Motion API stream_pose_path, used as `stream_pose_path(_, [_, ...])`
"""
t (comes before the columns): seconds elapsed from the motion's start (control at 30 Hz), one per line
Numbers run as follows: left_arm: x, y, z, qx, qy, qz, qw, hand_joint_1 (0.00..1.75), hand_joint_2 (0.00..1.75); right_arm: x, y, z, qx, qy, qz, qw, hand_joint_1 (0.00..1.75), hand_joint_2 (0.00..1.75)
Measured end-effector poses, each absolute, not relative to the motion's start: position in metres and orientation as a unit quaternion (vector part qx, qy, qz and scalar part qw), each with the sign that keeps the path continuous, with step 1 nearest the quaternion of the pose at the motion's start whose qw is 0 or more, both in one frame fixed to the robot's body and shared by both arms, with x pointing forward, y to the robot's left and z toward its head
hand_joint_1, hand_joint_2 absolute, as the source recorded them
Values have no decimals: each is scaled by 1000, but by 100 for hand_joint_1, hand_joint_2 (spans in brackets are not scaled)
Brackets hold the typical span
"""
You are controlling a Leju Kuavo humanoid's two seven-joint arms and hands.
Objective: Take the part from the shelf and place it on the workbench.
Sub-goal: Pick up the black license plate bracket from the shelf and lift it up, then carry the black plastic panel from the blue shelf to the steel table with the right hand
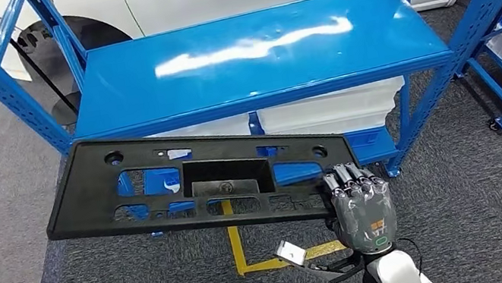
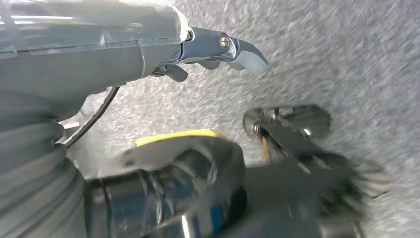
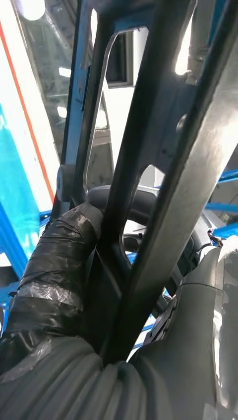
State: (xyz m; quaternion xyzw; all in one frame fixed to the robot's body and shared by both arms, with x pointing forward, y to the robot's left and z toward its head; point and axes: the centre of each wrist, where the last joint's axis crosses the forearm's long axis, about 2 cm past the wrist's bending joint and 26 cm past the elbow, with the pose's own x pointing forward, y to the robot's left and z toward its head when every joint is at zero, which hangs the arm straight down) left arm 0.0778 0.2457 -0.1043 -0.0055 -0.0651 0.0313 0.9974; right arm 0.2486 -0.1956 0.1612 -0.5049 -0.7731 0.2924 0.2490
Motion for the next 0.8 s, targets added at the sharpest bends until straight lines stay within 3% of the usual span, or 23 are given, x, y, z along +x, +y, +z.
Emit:
stream_pose_path(0.2, [68,249,-106,-4,-66,43,997,0,175,244,-192,155,-409,-830,254,282,171,175])
stream_pose_path(0.53, [63,251,-107,-1,-67,48,997,0,175,242,-191,149,-356,-842,199,352,171,175])
stream_pose_path(0.8, [63,252,-107,-1,-69,53,996,0,175,243,-185,146,-248,-860,166,414,171,175])
